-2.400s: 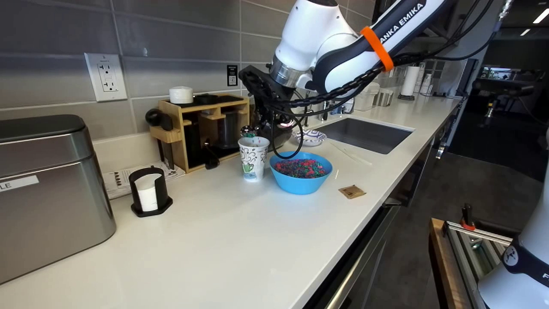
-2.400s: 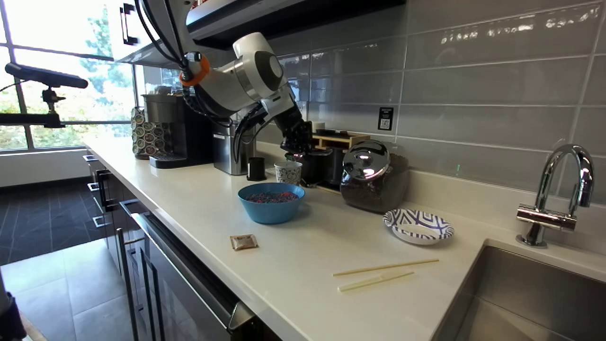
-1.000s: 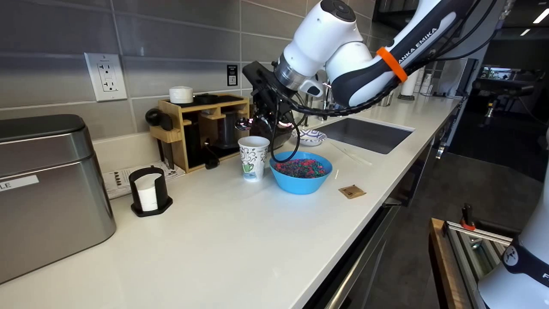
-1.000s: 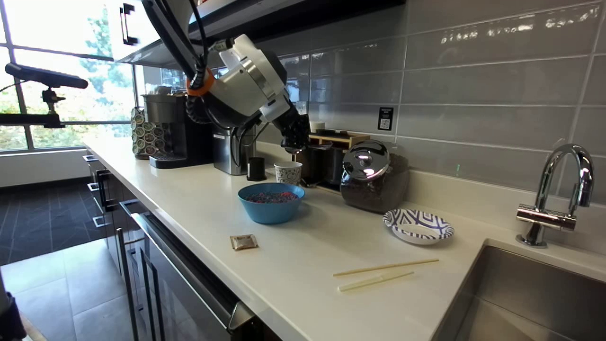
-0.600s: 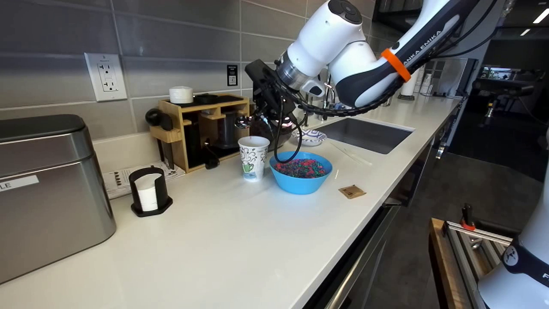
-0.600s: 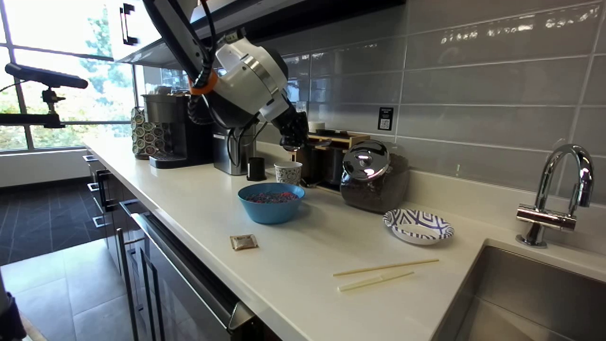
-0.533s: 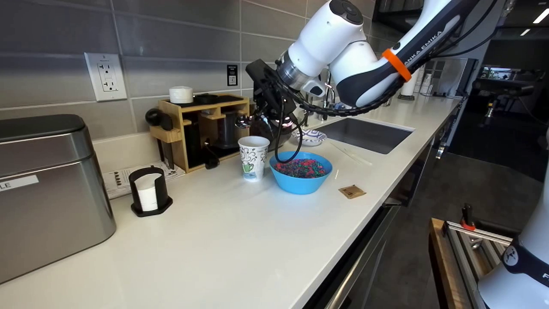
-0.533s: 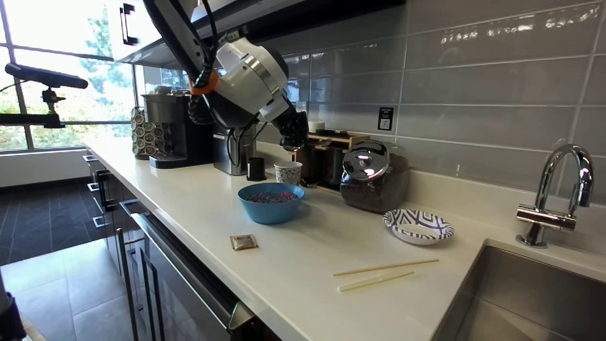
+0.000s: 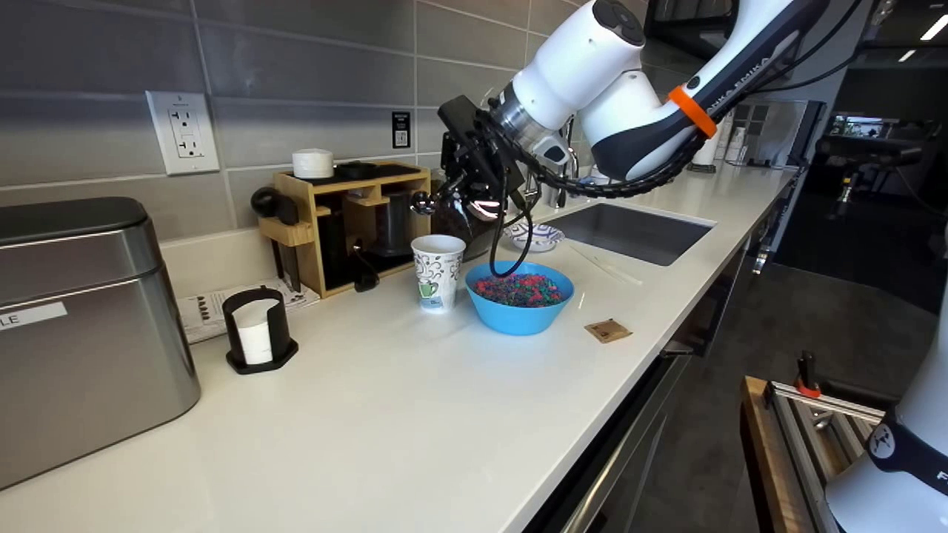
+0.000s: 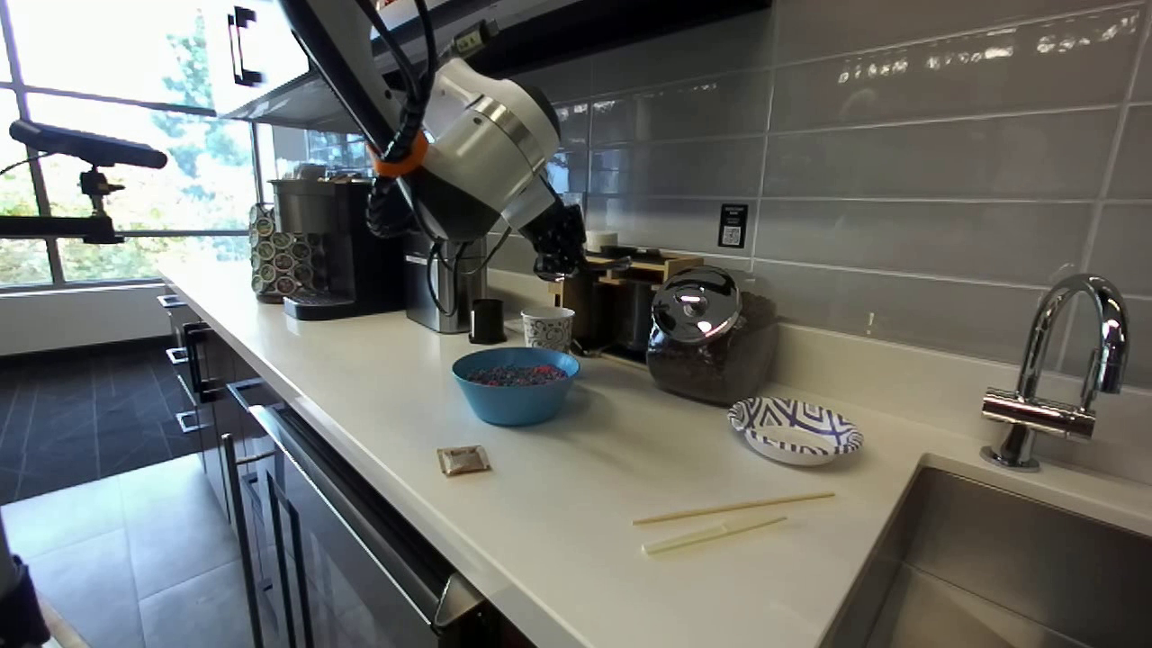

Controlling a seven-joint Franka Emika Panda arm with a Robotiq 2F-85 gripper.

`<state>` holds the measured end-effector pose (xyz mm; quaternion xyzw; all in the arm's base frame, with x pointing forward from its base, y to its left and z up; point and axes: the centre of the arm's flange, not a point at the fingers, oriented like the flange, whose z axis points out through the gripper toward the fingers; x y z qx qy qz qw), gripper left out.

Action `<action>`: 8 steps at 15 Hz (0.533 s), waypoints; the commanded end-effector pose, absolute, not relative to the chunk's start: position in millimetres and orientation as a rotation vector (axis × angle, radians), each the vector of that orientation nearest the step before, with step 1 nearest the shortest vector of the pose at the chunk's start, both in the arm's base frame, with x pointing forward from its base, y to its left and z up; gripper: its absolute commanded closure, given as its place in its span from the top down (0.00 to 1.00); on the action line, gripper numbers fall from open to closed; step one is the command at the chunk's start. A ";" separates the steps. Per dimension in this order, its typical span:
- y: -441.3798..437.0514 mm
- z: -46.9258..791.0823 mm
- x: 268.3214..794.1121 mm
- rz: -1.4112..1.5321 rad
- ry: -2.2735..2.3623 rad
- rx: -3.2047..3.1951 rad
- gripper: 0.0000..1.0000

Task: Transfer a spoonful of contents from the blue bowl to the cup

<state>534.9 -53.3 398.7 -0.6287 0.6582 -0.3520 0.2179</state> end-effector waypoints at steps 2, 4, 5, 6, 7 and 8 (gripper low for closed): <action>-56.2 384.3 517.4 -0.965 1.767 -1.711 0.02; -58.3 387.9 515.6 -0.965 1.768 -1.718 0.02; -58.6 389.5 513.6 -0.961 1.774 -1.729 0.02; -58.3 392.1 511.4 -0.953 1.782 -1.732 0.02; -56.4 396.2 507.9 -0.931 1.793 -1.757 0.02; -54.4 397.6 503.4 -0.918 1.816 -1.787 0.02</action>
